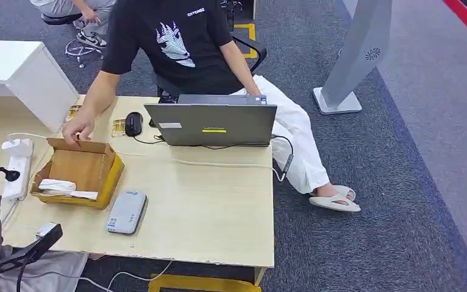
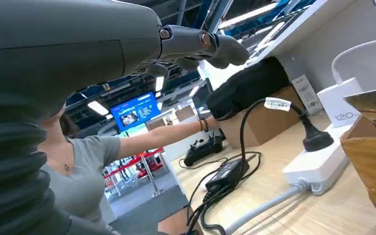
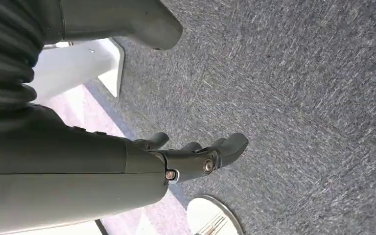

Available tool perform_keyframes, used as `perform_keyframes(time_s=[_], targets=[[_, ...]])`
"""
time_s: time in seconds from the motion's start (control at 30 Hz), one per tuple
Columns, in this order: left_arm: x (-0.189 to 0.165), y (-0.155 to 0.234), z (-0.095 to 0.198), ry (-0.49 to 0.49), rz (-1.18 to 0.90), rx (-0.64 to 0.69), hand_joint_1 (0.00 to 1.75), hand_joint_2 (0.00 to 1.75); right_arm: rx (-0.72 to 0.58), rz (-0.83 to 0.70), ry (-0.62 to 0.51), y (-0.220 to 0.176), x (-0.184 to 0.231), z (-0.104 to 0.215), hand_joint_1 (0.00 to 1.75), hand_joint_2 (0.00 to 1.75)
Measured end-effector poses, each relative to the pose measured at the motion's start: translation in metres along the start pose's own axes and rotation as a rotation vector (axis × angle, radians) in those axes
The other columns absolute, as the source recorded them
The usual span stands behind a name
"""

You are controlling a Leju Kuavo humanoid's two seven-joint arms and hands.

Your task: Pass the card to the sensor for recognition and then transmit it.

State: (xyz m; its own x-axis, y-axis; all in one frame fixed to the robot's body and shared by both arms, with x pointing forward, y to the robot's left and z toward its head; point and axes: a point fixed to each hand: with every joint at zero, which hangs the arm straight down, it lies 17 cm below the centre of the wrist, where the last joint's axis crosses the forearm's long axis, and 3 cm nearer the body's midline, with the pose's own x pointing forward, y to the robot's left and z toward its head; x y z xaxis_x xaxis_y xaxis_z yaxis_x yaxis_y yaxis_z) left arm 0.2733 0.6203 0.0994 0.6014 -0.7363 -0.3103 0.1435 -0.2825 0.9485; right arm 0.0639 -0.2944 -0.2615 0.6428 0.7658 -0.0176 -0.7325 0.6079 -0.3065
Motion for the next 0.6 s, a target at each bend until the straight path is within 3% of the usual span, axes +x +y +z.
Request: perform_keyframes(time_s=[0.6], targets=[[0.001,0.01,-0.005,0.049,0.037,0.004,0.0,1.75,-0.008,0.003,0.009,-0.003,-0.001,0.0,0.0,1.75]])
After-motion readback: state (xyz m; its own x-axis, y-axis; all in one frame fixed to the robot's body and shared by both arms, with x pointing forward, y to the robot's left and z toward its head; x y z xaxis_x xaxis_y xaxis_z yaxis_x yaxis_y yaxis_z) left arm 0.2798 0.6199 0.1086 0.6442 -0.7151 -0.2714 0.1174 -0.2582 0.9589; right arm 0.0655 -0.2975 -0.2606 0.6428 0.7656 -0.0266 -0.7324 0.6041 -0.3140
